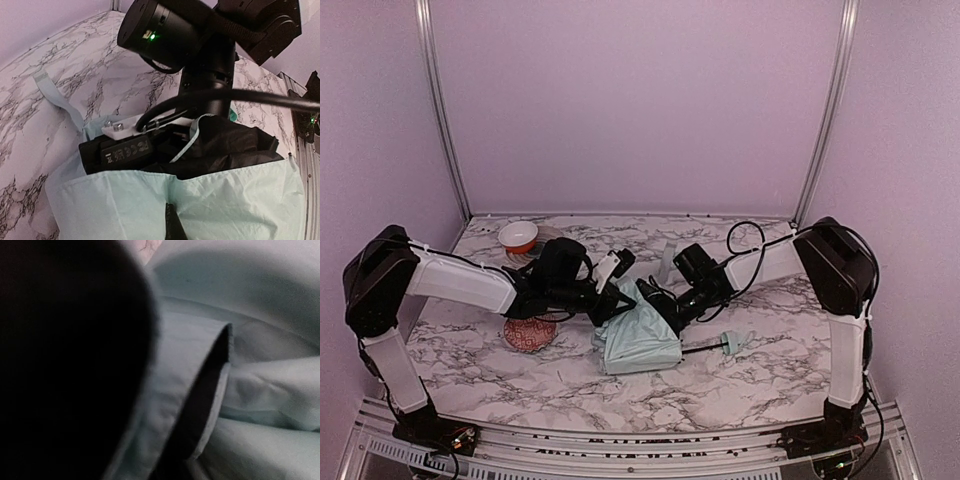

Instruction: Put away the umbrella

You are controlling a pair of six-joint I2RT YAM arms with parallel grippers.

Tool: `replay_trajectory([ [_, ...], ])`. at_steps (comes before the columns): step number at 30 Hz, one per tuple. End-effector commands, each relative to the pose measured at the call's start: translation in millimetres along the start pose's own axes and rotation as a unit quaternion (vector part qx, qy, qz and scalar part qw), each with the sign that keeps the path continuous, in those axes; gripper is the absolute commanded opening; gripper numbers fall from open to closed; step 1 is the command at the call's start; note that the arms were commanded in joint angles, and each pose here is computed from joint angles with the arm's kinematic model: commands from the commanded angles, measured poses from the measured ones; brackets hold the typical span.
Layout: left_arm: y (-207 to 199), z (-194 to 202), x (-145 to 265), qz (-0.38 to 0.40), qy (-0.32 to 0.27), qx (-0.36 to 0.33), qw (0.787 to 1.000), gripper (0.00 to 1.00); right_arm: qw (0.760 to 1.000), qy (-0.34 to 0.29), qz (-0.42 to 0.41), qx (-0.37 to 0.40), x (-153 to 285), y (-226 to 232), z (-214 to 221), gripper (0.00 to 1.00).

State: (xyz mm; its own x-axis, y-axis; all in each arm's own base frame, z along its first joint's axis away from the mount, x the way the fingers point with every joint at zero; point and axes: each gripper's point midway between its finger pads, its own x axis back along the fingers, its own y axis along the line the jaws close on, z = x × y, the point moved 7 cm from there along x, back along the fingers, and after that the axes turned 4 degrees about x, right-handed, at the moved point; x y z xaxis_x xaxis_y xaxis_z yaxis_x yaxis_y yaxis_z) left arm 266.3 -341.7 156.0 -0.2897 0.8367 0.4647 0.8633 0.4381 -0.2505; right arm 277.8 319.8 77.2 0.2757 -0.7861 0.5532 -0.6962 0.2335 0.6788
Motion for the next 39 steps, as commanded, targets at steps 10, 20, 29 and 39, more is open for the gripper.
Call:
replay_trajectory([
  [10, 12, 51, -8, -0.017, 0.054, 0.040, 0.998, 0.00, 0.995, -0.078, 0.065, -0.006, 56, 10, -27, 0.21],
  [20, 11, 57, -17, 0.000, 0.066, 0.051, 0.997, 0.00, 0.976, -0.135, 0.172, 0.023, 117, 50, -25, 0.43],
  [29, 2, 39, -5, 0.013, 0.041, 0.031, 0.999, 0.00, 0.991, -0.103, 0.080, -0.010, 60, 62, -14, 0.52],
  [39, -34, 6, 31, 0.111, -0.015, -0.018, 0.994, 0.00, 0.993, -0.087, 0.076, -0.016, 44, 47, -23, 0.00],
])
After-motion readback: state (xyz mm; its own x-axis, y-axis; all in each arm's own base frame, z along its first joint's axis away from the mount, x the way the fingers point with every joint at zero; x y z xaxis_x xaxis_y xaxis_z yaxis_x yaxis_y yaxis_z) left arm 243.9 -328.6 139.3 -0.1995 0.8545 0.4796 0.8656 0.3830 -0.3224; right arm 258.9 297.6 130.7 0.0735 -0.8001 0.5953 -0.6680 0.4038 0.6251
